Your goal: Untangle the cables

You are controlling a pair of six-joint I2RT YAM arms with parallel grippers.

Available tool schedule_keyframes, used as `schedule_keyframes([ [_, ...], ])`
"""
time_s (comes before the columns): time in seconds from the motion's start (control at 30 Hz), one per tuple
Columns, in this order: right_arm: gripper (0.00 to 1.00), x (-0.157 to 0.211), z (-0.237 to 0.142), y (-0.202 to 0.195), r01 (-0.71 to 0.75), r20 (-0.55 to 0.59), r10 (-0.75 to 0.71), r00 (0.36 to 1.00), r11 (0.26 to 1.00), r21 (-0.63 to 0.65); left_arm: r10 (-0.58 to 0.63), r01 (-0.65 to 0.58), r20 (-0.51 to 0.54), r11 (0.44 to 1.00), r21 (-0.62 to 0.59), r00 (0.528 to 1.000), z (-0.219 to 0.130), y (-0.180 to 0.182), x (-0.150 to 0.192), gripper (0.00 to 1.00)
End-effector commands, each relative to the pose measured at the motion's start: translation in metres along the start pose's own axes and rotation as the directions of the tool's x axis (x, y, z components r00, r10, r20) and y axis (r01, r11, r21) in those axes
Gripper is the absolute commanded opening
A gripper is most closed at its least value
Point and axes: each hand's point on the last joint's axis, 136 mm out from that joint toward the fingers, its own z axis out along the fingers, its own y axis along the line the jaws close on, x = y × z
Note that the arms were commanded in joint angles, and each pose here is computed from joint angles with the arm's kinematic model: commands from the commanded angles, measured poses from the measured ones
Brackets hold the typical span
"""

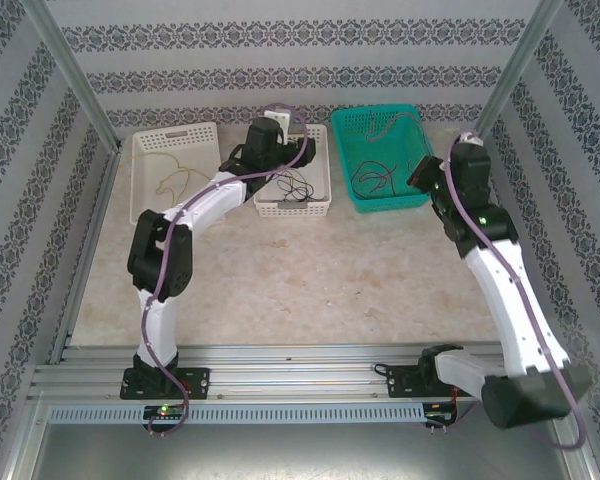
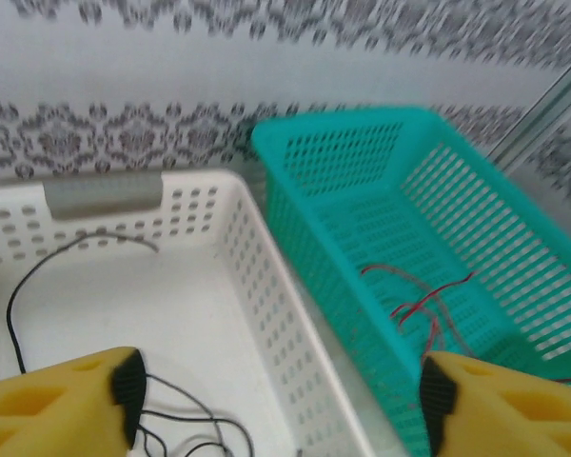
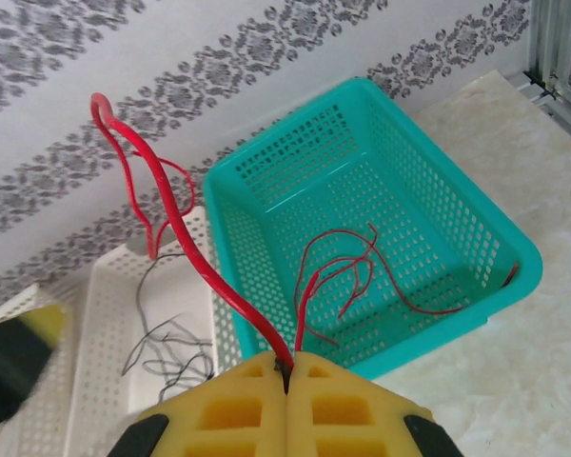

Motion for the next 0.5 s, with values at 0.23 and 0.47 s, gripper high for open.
schedule_keyframes([
  [0.23, 0.00, 0.006, 0.130, -0.016, 0.064, -0.123, -0.048, 0.991, 0.990, 0.128, 0.025, -0.028, 0.158, 0.999, 0.016, 0.987, -0.107, -0.044, -0.051, 0.99],
  [0.47, 0.00, 0.041, 0.203, -0.042, 0.141, -0.274, -0.077, 0.959, 0.965, 0.222, -0.002, 0.008, 0.169, 0.999, -0.032, 0.986, -0.162, -0.038, -0.023, 1.00],
])
